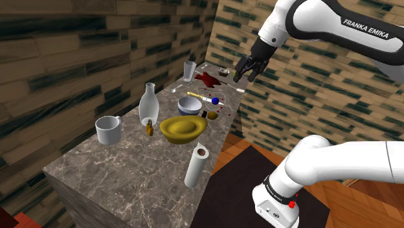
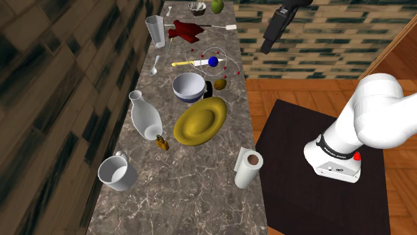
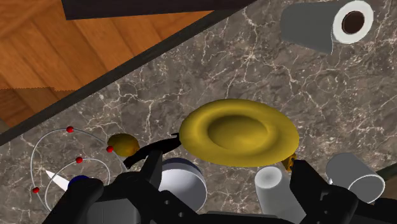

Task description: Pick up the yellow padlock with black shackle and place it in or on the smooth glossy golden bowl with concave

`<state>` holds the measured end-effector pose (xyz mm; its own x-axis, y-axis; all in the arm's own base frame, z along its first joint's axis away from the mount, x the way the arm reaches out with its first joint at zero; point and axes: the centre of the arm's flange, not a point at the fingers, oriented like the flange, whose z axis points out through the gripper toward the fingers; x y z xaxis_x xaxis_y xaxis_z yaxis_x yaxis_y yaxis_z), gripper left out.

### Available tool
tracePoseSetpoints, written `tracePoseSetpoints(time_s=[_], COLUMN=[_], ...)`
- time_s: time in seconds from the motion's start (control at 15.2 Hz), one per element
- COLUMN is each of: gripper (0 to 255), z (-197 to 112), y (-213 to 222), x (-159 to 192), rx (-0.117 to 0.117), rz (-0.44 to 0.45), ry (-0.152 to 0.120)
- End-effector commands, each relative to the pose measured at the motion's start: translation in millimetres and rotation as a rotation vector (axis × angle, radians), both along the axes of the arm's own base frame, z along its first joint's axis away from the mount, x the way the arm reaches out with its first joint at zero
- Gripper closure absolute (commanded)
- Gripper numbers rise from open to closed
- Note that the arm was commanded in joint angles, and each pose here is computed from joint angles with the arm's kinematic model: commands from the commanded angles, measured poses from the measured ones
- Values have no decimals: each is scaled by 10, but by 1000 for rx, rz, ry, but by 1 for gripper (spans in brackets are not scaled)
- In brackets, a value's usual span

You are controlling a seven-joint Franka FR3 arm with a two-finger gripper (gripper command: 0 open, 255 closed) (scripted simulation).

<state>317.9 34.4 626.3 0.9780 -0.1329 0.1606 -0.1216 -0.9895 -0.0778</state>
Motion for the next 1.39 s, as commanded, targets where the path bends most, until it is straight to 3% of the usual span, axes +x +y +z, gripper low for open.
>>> tracePoseSetpoints(time_s=[0.0, 1.32], gripper=[0, 0], z=[0, -1595], y=[0, 1330], x=[0, 1789], rx=[0, -32], rz=[0, 26], ry=[0, 93])
